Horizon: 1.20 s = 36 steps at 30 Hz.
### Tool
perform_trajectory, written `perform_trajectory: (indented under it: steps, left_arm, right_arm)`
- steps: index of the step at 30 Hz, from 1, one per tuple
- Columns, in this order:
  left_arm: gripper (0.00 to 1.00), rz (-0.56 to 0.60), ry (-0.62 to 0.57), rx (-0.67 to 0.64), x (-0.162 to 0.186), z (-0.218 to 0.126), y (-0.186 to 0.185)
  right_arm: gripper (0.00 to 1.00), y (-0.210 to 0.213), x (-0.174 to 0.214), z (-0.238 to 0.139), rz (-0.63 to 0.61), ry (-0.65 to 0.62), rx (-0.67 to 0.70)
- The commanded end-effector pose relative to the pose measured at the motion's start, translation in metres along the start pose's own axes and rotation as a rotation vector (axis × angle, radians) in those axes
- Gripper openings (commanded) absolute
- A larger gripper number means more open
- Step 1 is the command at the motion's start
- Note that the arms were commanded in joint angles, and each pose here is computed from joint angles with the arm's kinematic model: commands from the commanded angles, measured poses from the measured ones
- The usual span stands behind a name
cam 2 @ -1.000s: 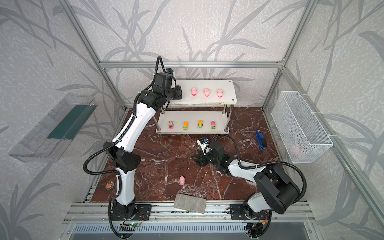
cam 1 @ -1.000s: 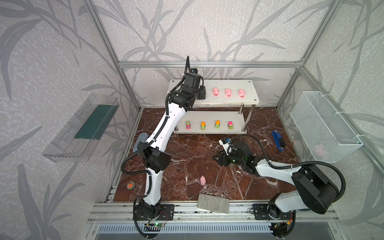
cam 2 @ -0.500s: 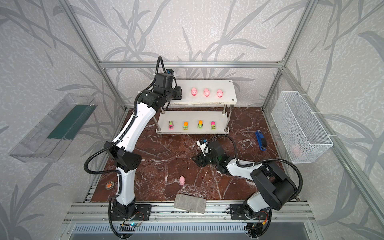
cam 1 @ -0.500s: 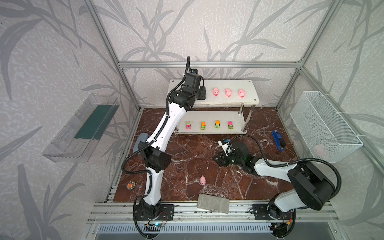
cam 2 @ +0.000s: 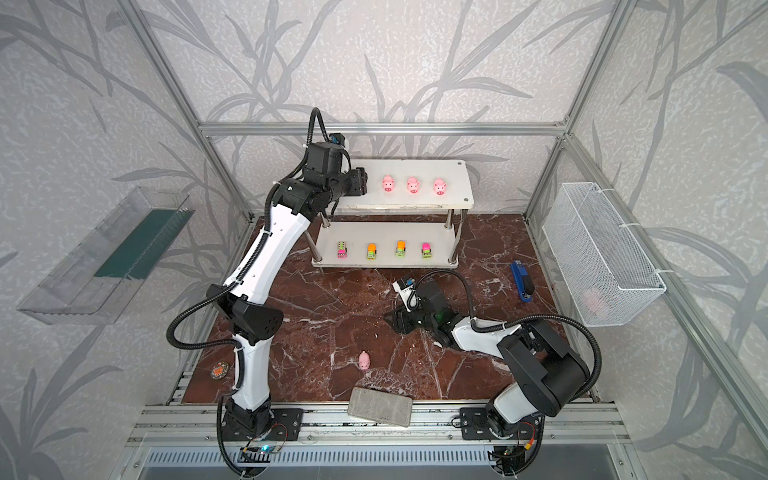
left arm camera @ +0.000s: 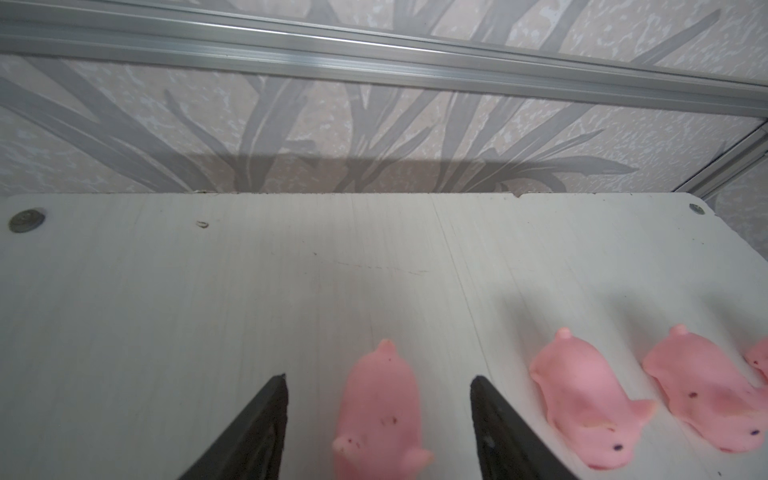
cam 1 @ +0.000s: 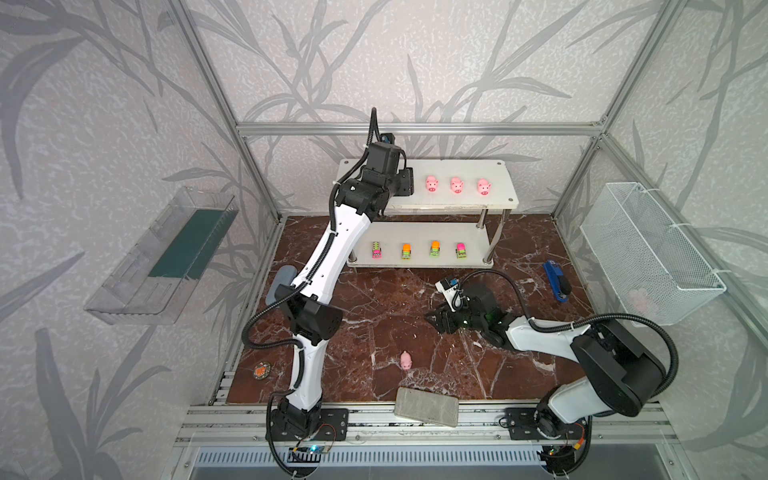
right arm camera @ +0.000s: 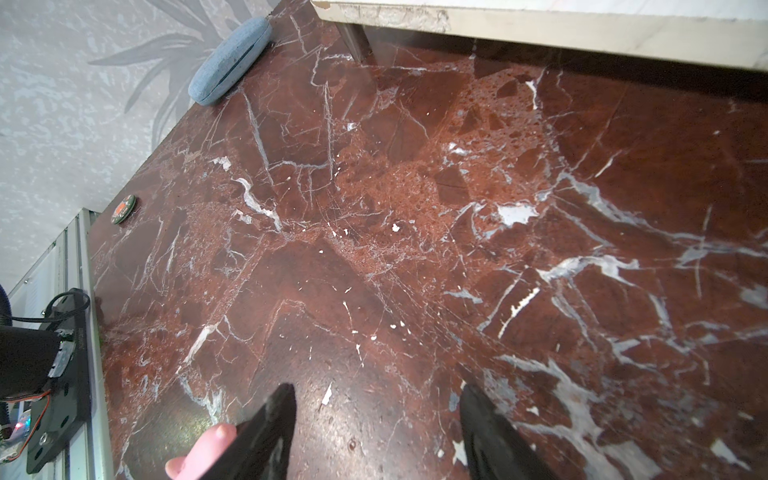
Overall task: Place and organize the plastic toys onto the shelf
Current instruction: 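Lower the pig beside the other pigs and open the left gripper, then move the left gripper back down over the last pink pig on the table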
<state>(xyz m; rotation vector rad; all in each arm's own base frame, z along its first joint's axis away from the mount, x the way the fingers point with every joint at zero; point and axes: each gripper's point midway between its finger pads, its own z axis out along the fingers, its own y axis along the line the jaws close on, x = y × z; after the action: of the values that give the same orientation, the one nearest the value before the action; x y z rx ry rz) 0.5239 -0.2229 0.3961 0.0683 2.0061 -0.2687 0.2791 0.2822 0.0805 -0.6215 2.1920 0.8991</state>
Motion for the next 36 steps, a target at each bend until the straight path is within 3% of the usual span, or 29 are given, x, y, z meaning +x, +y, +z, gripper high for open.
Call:
perform_trajectory:
  steps: [1,5,10,14,17,24,30,36]
  left_arm:
    - [0.7,0.02,-0.124,0.018,-0.045,-0.048,0.001]
    - [0.72,0.039,-0.186,0.022,-0.063,-0.089,0.006]
    - [0.72,-0.01,-0.274,0.019,-0.053,-0.141,0.022]
    - [0.72,-0.08,-0.342,0.024,-0.019,-0.194,0.038]
    - [0.71,-0.128,-0.327,0.025,0.025,-0.221,0.05]
    - [0.72,-0.237,-0.091,0.078,0.16,-0.242,0.053]
    - [0.74,-0.265,0.187,0.066,0.279,-0.216,0.046]
    - [0.75,-0.237,0.419,0.13,0.362,-0.187,0.015]
  right_arm:
    - [0.64,0.004,-0.017,0.002,-0.01,-0.038,-0.021]
    - [0.64,0.003,-0.018,0.0,-0.007,-0.042,-0.015]
    - [0.63,0.001,-0.02,0.0,0.003,-0.045,-0.006]
    - [0.64,0.0,-0.026,0.0,0.018,-0.059,0.0]
    - [0.64,0.001,-0.028,0.002,0.023,-0.056,-0.002]
    - [0.63,0.0,-0.037,0.006,0.036,-0.056,0.005]
    - [0.64,-0.006,-0.049,0.004,0.065,-0.088,0.04]
    - [0.64,-0.011,-0.059,-0.003,0.071,-0.109,0.076]
